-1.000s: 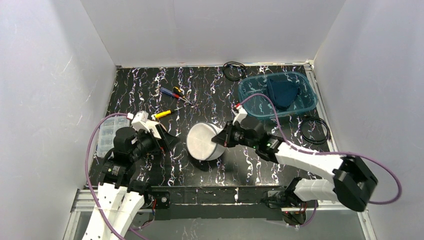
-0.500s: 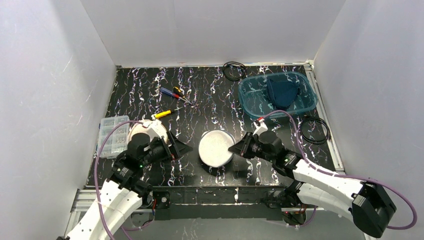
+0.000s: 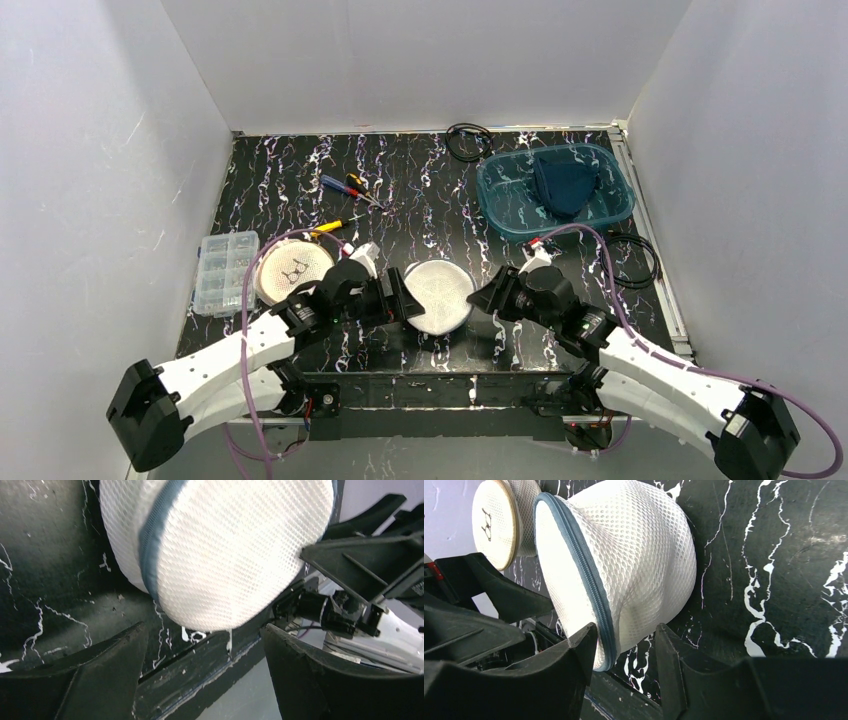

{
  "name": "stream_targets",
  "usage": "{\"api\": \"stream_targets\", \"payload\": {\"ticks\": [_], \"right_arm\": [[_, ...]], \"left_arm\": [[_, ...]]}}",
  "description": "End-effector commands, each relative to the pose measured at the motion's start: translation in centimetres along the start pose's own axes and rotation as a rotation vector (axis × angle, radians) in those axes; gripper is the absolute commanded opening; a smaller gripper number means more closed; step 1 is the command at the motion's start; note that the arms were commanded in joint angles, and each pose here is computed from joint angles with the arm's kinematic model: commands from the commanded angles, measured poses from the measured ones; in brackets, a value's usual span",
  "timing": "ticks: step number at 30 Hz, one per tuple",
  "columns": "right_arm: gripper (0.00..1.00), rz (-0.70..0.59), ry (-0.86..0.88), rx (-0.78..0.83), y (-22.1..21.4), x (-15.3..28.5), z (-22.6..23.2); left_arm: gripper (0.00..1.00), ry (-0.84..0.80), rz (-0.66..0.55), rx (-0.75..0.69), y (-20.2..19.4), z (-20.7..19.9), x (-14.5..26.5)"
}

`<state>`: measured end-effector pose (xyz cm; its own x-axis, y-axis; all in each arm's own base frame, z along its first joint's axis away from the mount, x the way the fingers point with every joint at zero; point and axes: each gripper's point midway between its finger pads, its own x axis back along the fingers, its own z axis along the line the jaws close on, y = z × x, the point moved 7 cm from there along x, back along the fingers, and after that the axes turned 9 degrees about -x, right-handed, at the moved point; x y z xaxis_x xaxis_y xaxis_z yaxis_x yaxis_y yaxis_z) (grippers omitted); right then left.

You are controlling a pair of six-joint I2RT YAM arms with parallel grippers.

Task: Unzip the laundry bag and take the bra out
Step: Pick up the laundry bag at the center of the board.

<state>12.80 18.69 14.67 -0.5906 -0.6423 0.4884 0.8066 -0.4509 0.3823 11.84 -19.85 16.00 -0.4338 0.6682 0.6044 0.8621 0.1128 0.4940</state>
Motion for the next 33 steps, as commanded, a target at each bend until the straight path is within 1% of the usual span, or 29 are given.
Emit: {"api": "stream_targets", "payload": {"ticks": [1, 9, 14, 17, 19, 24, 30, 33], "right_arm": [[0.53, -0.057, -0.016, 0.002, 0.7, 0.2, -0.7], [0.41, -0.041, -0.008, -0.022, 0.7, 0.0, -1.7], [0.37, -0.028, 0.042, -0.052, 0.7, -0.2, -1.6], [0.35, -0.013, 0.064, -0.061, 0.6, -0.3, -1.5], [0.34, -0.007, 0.067, -0.065, 0.5, -0.3, -1.6], [0.31, 0.004, 0.069, -0.069, 0.4, -0.5, -1.7], [0.29, 0.003, 0.071, -0.078, 0.4, -0.5, -1.9], [0.29, 0.003, 0.073, -0.081, 0.4, -0.5, -2.0]], "left_arm": [[0.82, 0.02, -0.096, -0.01, 1.9, -0.8, -0.6], [0.82, 0.074, -0.114, -0.026, 1.9, 0.2, -1.2], [0.82, 0.116, -0.119, -0.061, 2.5, 0.3, -1.6], [0.81, 0.11, -0.114, -0.077, 2.7, 0.1, -1.9], [0.79, 0.095, -0.106, -0.083, 2.8, -0.1, -2.2], [0.7, 0.035, -0.081, -0.089, 2.6, -0.7, -2.8], [0.5, 0.019, -0.054, -0.092, 2.0, -0.5, -3.0], [0.43, 0.016, -0.048, -0.094, 1.8, -0.3, -2.9]]}}
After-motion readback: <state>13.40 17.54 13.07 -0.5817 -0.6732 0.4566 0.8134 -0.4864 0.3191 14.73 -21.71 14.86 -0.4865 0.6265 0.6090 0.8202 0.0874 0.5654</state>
